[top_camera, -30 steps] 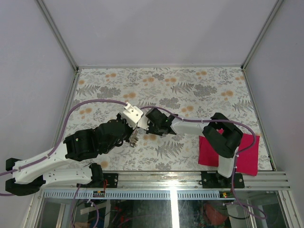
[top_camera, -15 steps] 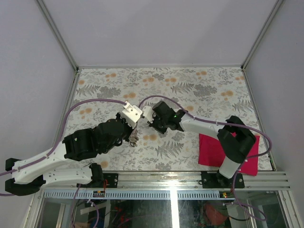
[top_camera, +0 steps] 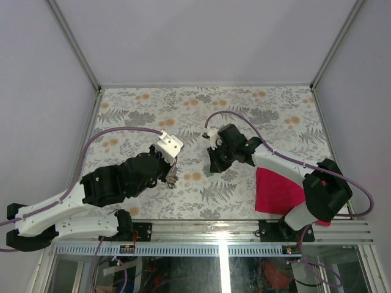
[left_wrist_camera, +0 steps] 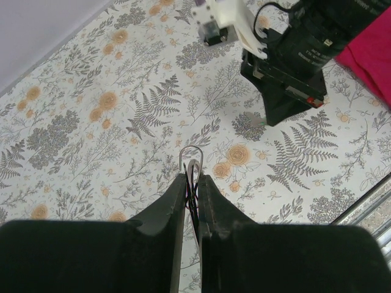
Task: Put the keys on the keyring
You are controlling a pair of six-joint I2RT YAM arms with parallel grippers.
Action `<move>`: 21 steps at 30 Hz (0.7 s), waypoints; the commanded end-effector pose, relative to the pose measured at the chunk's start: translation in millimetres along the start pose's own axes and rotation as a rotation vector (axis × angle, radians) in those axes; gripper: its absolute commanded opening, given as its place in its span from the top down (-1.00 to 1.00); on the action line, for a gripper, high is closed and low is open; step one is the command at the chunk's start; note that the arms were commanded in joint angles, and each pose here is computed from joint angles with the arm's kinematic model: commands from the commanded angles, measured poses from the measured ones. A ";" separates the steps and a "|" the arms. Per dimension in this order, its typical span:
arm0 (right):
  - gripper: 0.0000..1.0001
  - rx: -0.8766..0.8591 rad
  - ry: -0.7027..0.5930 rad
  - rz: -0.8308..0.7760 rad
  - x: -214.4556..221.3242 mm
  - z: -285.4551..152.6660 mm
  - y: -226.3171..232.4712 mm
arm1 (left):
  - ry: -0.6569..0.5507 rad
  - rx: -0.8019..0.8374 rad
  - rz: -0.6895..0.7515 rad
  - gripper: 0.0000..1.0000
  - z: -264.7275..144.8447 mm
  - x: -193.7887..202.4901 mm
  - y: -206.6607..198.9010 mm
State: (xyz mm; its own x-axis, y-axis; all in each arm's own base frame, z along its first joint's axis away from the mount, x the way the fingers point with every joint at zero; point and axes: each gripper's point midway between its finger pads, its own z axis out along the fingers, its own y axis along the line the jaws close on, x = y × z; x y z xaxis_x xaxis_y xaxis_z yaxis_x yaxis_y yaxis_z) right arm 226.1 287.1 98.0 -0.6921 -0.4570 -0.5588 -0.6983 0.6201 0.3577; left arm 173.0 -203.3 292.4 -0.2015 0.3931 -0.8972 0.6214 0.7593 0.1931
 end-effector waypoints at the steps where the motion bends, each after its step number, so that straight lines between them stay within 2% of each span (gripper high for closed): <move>1: 1.00 0.149 0.092 0.158 34.9 -6.7 -18.1 | -0.065 0.009 -0.045 1.00 0.9 -20.2 -3.1; 6: 1.00 0.348 0.156 0.141 53.0 -4.1 -40.9 | -0.056 0.004 -0.045 1.00 4.5 -19.2 -4.7; 15: 0.99 0.454 0.246 0.069 65.5 29.2 -47.8 | -0.051 0.015 -0.061 1.00 6.7 -20.8 -9.0; 18: 0.89 0.449 0.241 0.053 60.1 37.6 -44.4 | -0.048 0.017 -0.067 1.00 6.7 -20.5 -9.6; 21: 0.65 0.442 0.225 0.050 53.9 39.1 -40.9 | -0.046 0.015 -0.071 1.00 6.8 -19.5 -9.5</move>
State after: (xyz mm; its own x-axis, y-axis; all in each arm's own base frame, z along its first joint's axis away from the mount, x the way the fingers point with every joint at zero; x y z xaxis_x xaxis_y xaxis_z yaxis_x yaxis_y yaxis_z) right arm 210.7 248.6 16.1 -0.7926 -0.5268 -0.3070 -0.5595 0.8285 0.0226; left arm 173.8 -212.4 282.4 -0.2292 0.4083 -0.8836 0.6272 0.7561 0.1867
